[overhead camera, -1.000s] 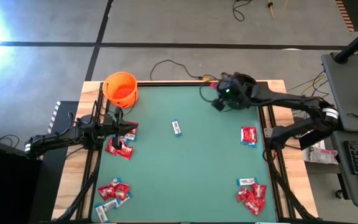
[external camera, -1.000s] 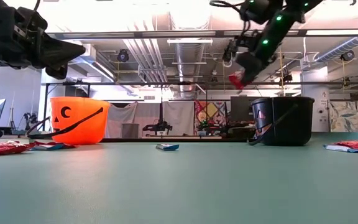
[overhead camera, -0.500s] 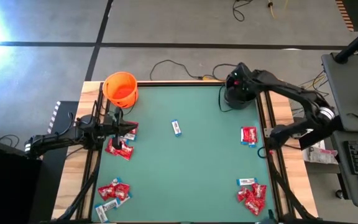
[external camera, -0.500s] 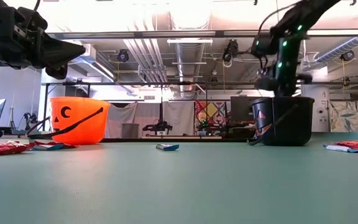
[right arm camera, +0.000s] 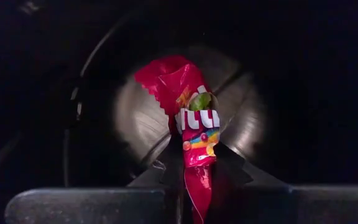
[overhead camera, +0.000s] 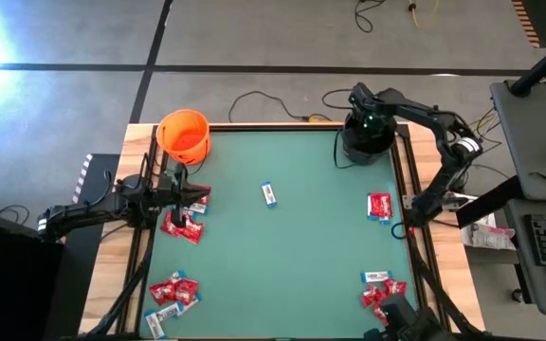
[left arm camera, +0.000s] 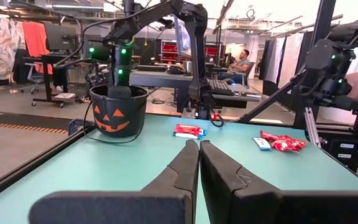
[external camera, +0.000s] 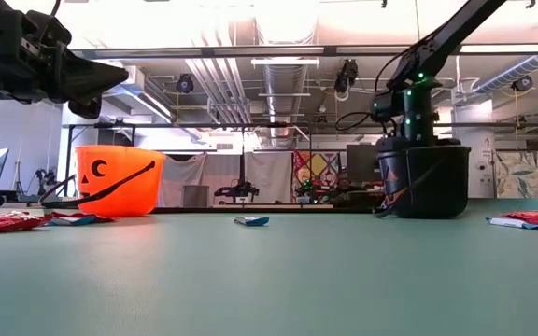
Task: Sort candy by brand, put in halloween buckets
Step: Put the red candy into the black bucket
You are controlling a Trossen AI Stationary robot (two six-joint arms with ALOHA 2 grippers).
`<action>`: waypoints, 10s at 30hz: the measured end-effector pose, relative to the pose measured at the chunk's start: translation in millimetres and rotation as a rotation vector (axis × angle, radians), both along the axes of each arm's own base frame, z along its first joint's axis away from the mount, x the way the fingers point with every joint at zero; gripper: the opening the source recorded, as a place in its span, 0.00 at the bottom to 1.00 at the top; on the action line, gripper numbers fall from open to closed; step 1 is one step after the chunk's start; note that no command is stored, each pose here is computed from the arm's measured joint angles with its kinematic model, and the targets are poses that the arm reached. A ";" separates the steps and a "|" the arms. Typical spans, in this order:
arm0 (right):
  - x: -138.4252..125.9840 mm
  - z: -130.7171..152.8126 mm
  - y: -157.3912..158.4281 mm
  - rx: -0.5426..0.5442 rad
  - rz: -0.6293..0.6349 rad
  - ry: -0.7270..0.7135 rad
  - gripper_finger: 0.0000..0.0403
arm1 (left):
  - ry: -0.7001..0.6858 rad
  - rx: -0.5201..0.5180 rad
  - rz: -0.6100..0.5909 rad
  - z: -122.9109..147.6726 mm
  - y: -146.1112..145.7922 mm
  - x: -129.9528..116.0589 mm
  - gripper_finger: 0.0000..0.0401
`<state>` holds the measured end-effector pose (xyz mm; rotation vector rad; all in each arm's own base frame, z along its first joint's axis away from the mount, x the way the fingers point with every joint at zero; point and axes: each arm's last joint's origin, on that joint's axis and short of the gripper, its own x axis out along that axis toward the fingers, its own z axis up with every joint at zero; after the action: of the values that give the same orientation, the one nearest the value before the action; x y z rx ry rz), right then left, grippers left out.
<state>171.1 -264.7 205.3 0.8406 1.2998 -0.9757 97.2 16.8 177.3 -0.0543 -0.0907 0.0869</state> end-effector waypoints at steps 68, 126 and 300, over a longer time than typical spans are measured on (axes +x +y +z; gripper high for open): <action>-12.4 -50.6 200.8 0.086 -0.201 0.273 0.59 | 0.000 0.000 0.000 0.0 0.0 0.0 0.00; 14.6 36.6 13.6 -0.136 -0.264 0.113 0.05 | 0.000 0.000 0.000 0.0 0.0 0.0 0.00; -12.3 -59.8 461.5 0.228 -0.170 0.196 0.66 | 0.000 0.000 0.000 0.0 0.0 0.0 0.00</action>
<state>158.8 196.8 145.5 1.0646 1.5477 -1.0782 97.3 16.8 177.2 -0.0543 -0.0904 0.0869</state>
